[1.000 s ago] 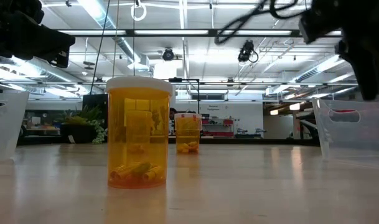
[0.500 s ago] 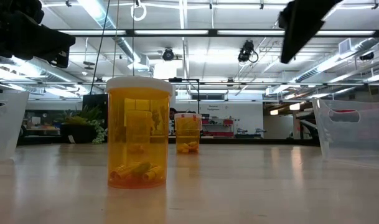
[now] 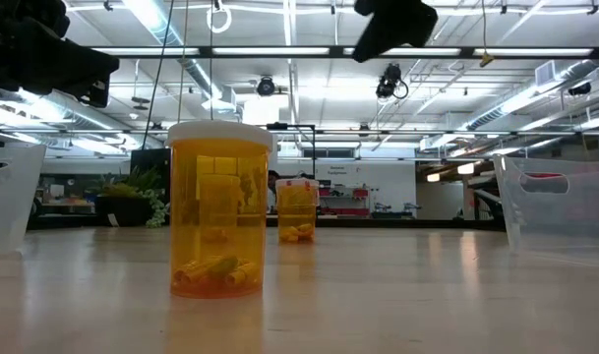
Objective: Pick and place medicine bottles into bin by pill shape (circle, oval)
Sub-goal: Put the large orange pill bottle into the right transparent bin
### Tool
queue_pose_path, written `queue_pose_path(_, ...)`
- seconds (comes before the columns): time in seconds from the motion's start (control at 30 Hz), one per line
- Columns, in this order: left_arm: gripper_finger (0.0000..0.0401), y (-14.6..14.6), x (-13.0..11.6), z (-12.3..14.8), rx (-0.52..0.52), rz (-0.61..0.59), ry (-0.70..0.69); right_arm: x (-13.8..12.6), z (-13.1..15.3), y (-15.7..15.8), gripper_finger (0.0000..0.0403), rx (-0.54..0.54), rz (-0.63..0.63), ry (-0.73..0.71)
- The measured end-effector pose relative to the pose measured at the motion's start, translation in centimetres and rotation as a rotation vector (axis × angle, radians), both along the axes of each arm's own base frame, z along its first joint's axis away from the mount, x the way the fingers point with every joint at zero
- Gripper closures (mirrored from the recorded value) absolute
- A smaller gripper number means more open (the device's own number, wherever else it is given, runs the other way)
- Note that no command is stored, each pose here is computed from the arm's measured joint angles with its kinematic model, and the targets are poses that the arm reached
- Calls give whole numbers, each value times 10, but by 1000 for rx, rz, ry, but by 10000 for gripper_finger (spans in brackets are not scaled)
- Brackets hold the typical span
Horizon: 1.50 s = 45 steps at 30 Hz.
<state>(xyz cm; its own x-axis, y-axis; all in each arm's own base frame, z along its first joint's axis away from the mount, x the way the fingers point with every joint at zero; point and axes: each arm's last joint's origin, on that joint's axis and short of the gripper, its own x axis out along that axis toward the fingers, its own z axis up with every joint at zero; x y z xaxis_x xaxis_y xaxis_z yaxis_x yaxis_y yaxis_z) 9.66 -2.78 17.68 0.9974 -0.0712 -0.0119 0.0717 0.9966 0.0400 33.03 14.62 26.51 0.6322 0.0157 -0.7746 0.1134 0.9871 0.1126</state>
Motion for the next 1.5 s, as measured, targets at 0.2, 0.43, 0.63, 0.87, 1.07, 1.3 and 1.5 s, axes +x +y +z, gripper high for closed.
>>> queue_pose_path(0.2, 368, 0, 0, 0, 0, 0, 0, 12, -21, 15, 134, 30, 65, 13)
queue_pose_path(0.43, 378, 0, 0, 0, 0, 0, 0, 37, -35, 29, 134, 26, 125, 72)
queue_pose_path(0.63, 371, 0, 0, 0, 0, 0, 1, 65, -27, 47, 134, -67, 227, 133)
queue_pose_path(0.87, 366, 0, 0, 0, 0, 0, 1, 93, -26, 59, 134, -126, 380, 135)
queue_pose_path(1.07, 376, 0, 0, 0, 0, 0, 1, 111, -46, 59, 134, -105, 474, 154)
queue_pose_path(1.3, 374, 0, 0, 0, 0, 0, 1, 118, -52, 62, 134, -149, 564, 108)
queue_pose_path(1.5, 365, 0, 0, 0, 0, -1, 1, 119, -53, 63, 134, -142, 615, 88)
